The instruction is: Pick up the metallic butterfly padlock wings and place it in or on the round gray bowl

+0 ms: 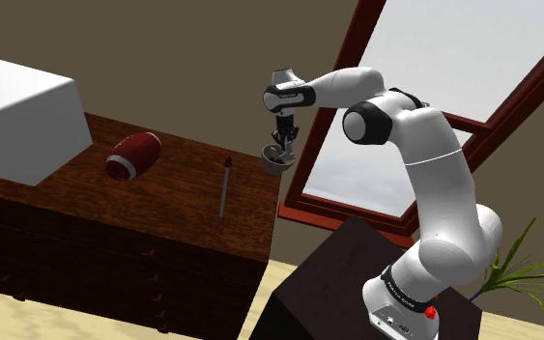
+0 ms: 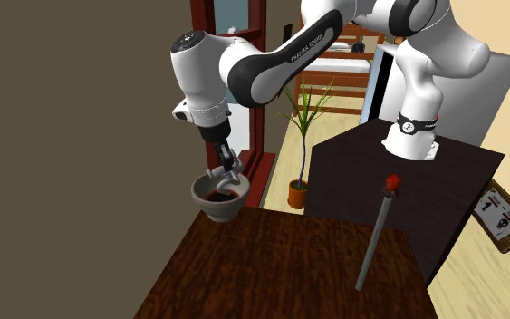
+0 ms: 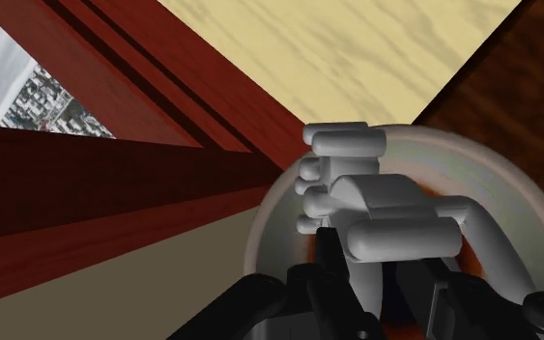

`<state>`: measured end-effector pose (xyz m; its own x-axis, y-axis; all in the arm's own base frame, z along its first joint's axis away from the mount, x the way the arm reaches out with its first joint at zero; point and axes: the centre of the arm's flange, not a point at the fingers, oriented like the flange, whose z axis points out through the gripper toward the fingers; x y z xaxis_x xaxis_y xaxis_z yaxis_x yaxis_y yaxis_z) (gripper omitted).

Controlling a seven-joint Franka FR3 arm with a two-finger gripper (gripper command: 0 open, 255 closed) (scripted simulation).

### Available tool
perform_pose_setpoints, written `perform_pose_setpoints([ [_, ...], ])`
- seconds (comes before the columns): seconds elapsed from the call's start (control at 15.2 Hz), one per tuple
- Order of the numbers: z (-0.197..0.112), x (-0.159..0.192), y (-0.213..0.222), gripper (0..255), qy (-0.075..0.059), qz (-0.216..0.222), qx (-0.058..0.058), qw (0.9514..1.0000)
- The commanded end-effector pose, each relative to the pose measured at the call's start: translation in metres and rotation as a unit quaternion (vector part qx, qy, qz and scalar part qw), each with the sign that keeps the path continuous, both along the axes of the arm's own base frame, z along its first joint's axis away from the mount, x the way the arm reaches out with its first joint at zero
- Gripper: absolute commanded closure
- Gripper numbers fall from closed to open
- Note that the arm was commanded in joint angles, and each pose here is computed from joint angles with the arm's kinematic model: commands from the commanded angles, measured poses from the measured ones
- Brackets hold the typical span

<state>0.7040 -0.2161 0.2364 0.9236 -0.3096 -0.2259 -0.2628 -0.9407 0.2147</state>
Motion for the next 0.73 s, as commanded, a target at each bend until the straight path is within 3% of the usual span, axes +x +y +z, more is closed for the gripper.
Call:
perform_pose_setpoints([
  [0.0, -0.001, 0.0, 0.0, 255, 0.0, 0.0, 0.0, 1.0],
  [0.13, -0.001, 0.0, 0.0, 255, 0.0, 0.0, 0.0, 1.0],
  [0.2, 0.0, 0.0, 0.0, 0, 0.0, 0.0, 0.0, 1.0],
  [0.53, -0.001, 0.0, 0.0, 0, 0.0, 0.0, 0.0, 1.0],
  [0.66, 0.025, 0.007, 0.004, 0, 0.0, 0.0, 0.0, 1.0],
])
